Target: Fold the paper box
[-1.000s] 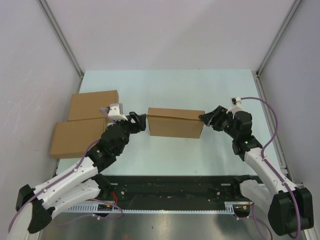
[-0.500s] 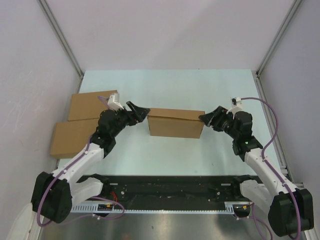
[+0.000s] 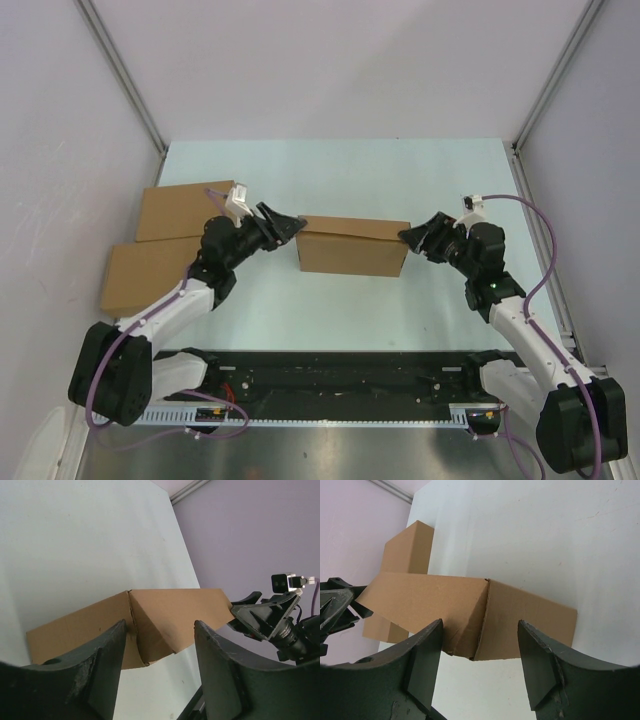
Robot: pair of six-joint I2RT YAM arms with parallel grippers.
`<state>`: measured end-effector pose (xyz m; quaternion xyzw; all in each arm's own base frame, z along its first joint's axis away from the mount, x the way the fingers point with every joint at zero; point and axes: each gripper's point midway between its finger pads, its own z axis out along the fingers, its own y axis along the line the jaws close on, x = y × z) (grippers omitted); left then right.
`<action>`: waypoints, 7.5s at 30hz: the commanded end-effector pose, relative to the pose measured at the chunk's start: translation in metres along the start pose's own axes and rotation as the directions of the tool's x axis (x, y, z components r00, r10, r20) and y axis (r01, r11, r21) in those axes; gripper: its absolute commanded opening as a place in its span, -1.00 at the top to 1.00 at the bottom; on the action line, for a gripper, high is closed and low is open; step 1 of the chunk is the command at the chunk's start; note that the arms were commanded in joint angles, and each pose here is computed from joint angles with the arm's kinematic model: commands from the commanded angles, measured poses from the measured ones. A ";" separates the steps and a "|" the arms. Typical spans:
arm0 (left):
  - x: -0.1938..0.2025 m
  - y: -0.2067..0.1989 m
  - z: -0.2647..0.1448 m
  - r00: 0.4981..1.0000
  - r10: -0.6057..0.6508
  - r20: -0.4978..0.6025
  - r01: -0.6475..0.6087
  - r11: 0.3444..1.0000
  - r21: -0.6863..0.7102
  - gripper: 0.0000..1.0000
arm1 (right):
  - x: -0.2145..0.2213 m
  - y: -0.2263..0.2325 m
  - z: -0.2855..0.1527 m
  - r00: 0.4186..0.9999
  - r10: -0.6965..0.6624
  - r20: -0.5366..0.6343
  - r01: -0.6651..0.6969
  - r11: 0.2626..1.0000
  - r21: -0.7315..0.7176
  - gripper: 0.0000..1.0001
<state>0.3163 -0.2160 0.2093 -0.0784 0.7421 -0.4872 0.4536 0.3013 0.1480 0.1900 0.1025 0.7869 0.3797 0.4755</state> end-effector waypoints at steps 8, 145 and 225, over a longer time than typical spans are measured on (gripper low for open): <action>0.009 0.008 0.000 0.998 -0.053 -0.026 0.054 0.998 0.022 -0.09 | 0.014 -0.019 -0.003 0.999 -0.014 -0.041 0.017 0.998 0.066 -0.29; 0.117 0.055 -0.034 0.986 0.072 -0.153 -0.100 0.978 -0.186 0.99 | 0.125 -0.080 -0.038 0.965 -0.011 -0.263 0.099 0.941 0.323 0.76; -0.028 0.048 -0.085 0.966 0.247 0.073 -0.141 0.745 -0.652 -0.90 | -0.003 0.026 -0.049 0.933 -0.356 0.057 0.321 0.891 0.322 -0.93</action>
